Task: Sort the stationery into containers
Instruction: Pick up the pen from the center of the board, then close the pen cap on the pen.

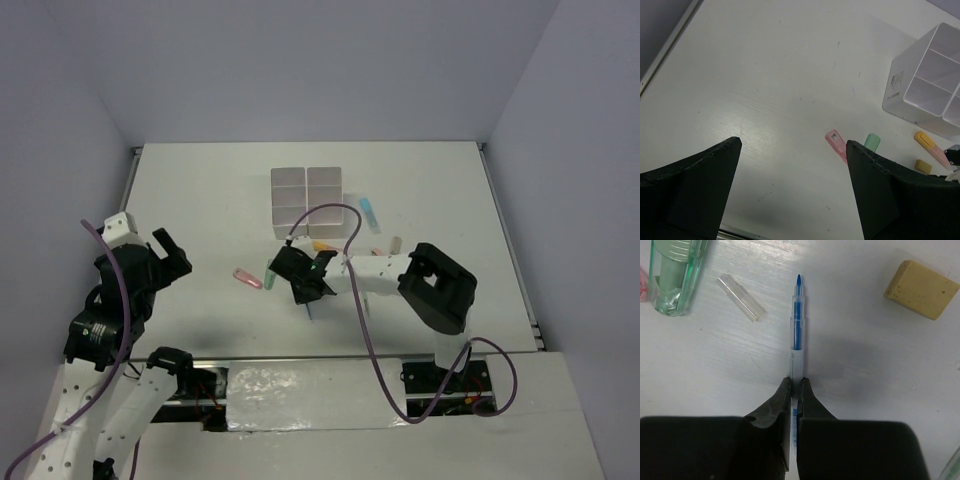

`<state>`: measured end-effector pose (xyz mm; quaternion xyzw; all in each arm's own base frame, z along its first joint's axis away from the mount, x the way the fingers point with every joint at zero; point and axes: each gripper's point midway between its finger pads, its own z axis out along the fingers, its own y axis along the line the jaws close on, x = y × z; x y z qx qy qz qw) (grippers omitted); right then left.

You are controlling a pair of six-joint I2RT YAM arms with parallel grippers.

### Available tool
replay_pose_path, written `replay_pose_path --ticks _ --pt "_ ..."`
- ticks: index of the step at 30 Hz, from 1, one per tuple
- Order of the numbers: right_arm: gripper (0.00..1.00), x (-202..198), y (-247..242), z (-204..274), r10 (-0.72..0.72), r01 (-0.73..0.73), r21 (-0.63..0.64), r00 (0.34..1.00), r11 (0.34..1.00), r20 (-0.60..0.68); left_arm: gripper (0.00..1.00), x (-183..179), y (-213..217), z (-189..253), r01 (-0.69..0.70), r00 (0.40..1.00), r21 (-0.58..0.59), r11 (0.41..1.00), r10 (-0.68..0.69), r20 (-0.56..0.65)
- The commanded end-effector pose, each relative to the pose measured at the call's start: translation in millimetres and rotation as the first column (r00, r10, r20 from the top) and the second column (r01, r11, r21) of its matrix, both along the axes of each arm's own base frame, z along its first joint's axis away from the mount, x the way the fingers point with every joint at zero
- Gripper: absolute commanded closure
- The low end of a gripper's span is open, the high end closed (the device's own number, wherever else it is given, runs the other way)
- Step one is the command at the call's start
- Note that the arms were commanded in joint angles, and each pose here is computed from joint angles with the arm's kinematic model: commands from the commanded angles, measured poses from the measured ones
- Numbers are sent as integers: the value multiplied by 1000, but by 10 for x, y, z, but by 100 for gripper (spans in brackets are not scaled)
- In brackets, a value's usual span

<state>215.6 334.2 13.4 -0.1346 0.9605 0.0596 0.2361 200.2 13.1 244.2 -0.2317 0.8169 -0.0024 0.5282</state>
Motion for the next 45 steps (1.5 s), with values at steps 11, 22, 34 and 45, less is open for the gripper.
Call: replay_pose_path --ticks 11,22,34,45 --pt "100 -134 -783 1449 -135 95 182 967 979 218 1 423 -680 -19 85 994 -346 934 -104 -34" --pt "100 -267 -1812 2151 -194 163 116 912 980 360 3 518 -2157 -861 -210 943 -322 923 104 -317" --pt "100 -452 -2051 2197 -197 146 163 912 976 359 18 511 -2506 -1486 -388 838 -159 908 275 -472" --pt "100 -455 -1918 1956 -160 104 175 927 979 338 24 644 -2339 -1823 -452 781 -113 885 331 -529"
